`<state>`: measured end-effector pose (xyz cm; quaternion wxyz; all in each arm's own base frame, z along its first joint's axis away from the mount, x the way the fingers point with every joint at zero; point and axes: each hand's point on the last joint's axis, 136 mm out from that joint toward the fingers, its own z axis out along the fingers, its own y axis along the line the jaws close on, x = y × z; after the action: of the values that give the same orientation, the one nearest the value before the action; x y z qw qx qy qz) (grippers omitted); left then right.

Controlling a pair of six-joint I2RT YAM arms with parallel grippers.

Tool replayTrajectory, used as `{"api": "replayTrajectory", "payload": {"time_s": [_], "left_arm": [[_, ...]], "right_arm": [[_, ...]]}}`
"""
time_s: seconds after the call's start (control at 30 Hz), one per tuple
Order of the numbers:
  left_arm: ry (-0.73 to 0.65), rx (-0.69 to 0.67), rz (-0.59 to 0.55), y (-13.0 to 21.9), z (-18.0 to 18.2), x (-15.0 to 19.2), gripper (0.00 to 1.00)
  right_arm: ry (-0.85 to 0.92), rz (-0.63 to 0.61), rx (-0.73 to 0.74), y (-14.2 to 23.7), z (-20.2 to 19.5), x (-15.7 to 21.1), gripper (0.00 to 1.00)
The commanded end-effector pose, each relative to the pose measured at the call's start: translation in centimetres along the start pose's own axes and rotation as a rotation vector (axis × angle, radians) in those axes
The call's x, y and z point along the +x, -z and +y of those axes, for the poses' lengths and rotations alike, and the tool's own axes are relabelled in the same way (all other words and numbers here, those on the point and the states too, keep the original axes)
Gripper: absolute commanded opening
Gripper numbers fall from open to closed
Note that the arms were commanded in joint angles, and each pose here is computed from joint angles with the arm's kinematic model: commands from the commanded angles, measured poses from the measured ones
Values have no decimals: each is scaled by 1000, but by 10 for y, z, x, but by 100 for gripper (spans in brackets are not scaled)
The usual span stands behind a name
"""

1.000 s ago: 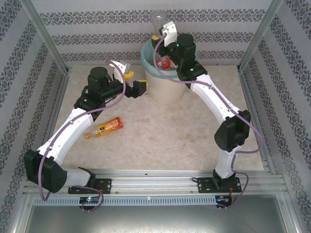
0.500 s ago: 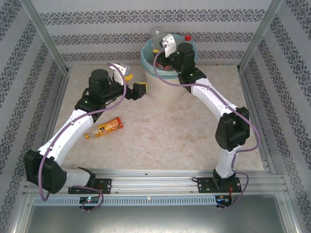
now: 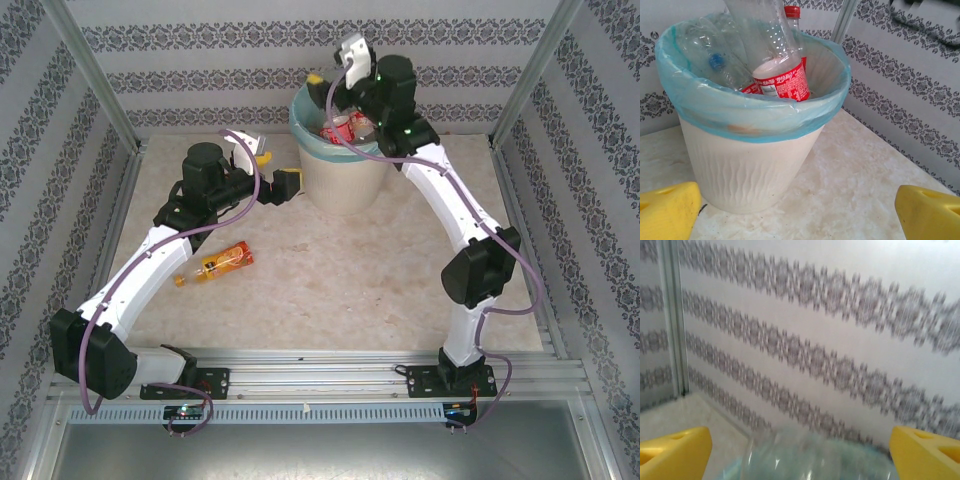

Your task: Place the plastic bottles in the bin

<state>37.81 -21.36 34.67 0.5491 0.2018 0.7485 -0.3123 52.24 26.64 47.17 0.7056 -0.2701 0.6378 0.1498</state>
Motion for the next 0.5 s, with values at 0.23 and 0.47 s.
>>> {"api": "replayTrajectory", "payload": {"time_s": [0.23,0.47], "left_arm": [[-58,-24,-41,13,-4,-10,100],[-46,-240,-27,21,33,-9,99]], "right_arm": [[-65,121,32,-46,-5,21,66],[-49,196,-101,-49,37,46,62]]}}
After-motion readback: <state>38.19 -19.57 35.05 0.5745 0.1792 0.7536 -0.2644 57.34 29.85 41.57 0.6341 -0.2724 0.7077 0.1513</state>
